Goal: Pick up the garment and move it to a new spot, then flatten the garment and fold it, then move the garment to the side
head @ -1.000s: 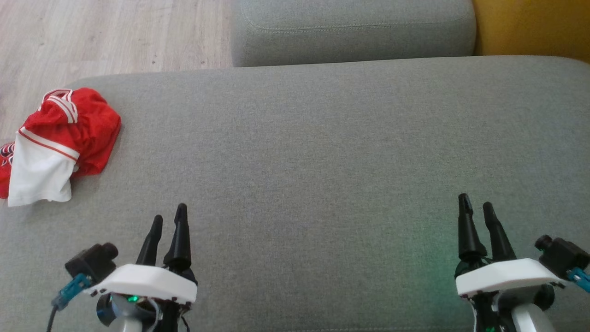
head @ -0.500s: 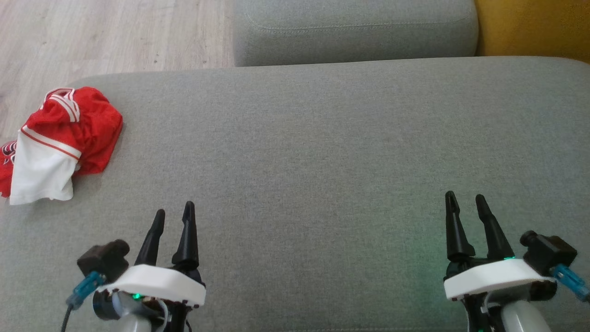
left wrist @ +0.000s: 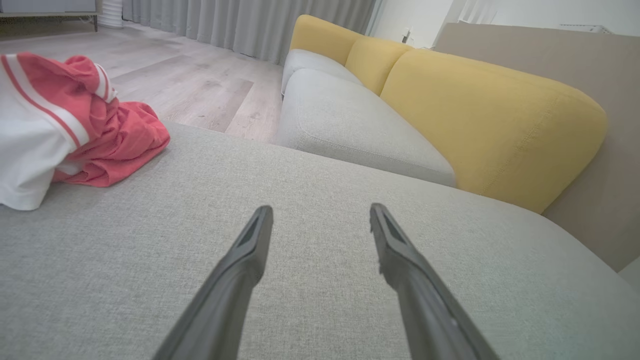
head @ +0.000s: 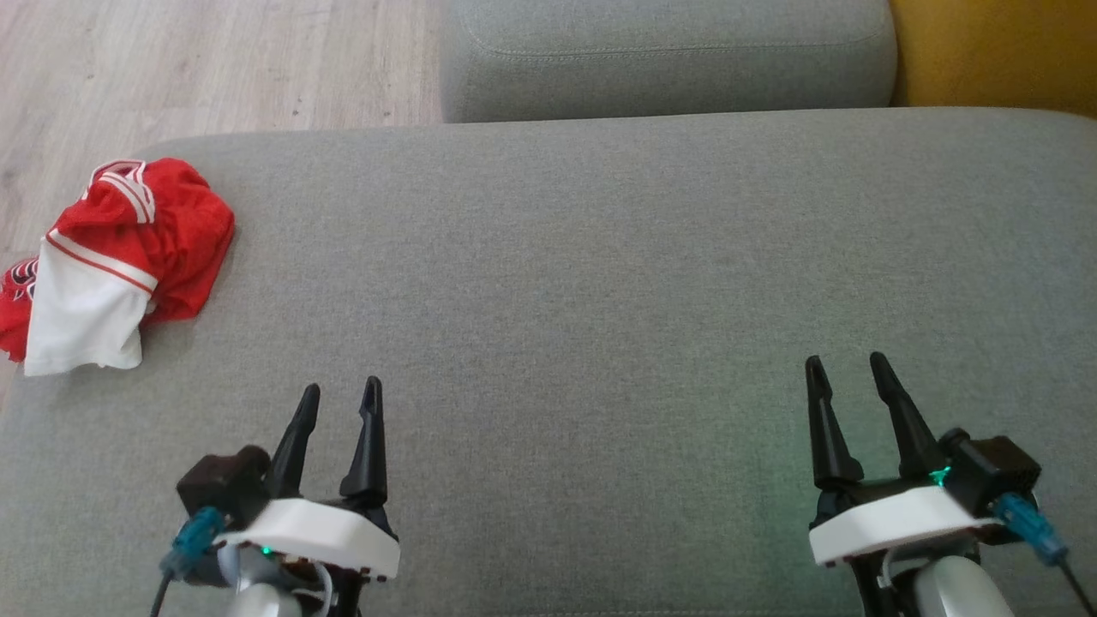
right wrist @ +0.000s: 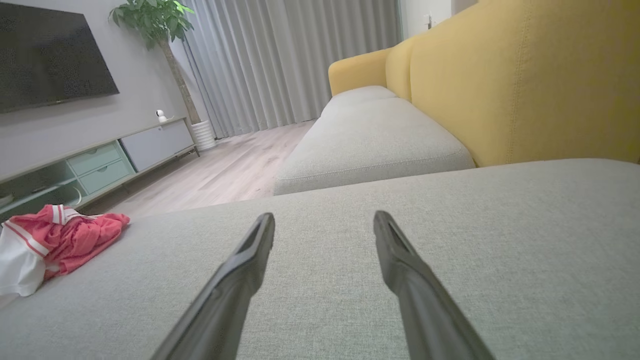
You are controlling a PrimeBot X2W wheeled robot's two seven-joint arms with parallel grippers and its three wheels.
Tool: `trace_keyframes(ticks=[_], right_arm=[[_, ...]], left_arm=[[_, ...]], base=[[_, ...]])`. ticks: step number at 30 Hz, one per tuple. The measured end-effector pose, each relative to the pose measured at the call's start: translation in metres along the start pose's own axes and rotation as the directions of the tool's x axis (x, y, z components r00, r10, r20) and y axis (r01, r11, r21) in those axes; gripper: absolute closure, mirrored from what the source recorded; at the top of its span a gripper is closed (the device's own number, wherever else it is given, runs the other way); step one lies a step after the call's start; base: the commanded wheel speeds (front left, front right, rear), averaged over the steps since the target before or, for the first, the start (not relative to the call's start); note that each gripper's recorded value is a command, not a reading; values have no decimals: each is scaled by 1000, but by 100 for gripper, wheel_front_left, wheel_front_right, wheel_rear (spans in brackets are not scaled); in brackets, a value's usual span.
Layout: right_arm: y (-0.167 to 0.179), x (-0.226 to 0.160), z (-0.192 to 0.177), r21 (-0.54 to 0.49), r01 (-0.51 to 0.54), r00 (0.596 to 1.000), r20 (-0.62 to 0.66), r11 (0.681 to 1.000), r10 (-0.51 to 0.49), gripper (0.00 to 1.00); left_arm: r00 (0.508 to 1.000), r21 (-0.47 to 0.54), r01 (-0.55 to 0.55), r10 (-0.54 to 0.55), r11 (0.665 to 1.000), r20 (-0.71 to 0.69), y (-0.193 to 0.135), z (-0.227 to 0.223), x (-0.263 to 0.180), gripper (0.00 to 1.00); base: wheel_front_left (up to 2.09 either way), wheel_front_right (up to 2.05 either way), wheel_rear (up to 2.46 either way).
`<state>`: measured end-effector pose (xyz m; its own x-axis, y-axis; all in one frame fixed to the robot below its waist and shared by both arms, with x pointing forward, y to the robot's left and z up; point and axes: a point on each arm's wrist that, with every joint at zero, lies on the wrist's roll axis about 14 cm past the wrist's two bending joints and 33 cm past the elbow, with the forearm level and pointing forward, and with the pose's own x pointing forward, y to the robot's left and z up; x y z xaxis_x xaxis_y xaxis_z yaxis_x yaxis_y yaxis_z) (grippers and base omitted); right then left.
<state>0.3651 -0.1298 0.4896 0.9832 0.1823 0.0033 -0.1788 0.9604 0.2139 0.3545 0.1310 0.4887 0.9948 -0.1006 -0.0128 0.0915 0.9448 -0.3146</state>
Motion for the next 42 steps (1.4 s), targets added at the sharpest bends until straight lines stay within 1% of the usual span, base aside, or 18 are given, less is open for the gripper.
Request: trace_keyframes(ticks=[8, 13, 19, 23, 26, 31, 42], right_arm=[[7, 1, 1, -99, -34, 999, 8, 995, 35, 0], [11, 1, 3, -160, -52, 998, 17, 986, 55, 0], [15, 1, 8, -223, -67, 996, 37, 972, 77, 0], [12, 0, 7, -218, -60, 997, 34, 974, 68, 0], [7, -1, 0, -192, -44, 999, 14, 980, 47, 0], [4, -3, -8, -188, -39, 999, -11, 981, 38, 0], [4, 2, -7, -174, -40, 999, -8, 984, 40, 0]], left_arm=[[1000, 79, 4, -5, 997, 7, -1, -2, -1, 0], [1000, 116, 2, -2, 993, -4, 0, -7, -2, 0], [1000, 174, 24, -24, 985, 0, -6, -9, -3, 0], [1000, 177, 25, -25, 984, 0, -6, -9, -4, 0], [1000, 177, 23, -23, 984, -2, -5, -10, -5, 0], [1000, 169, 13, -11, 986, -9, -3, -13, -8, 0], [1000, 161, 9, -7, 987, -9, -3, -13, -10, 0]], base=[[0, 0, 0], [0, 0, 0], [0, 0, 0], [0, 0, 0], [0, 0, 0], [0, 0, 0], [0, 0, 0]])
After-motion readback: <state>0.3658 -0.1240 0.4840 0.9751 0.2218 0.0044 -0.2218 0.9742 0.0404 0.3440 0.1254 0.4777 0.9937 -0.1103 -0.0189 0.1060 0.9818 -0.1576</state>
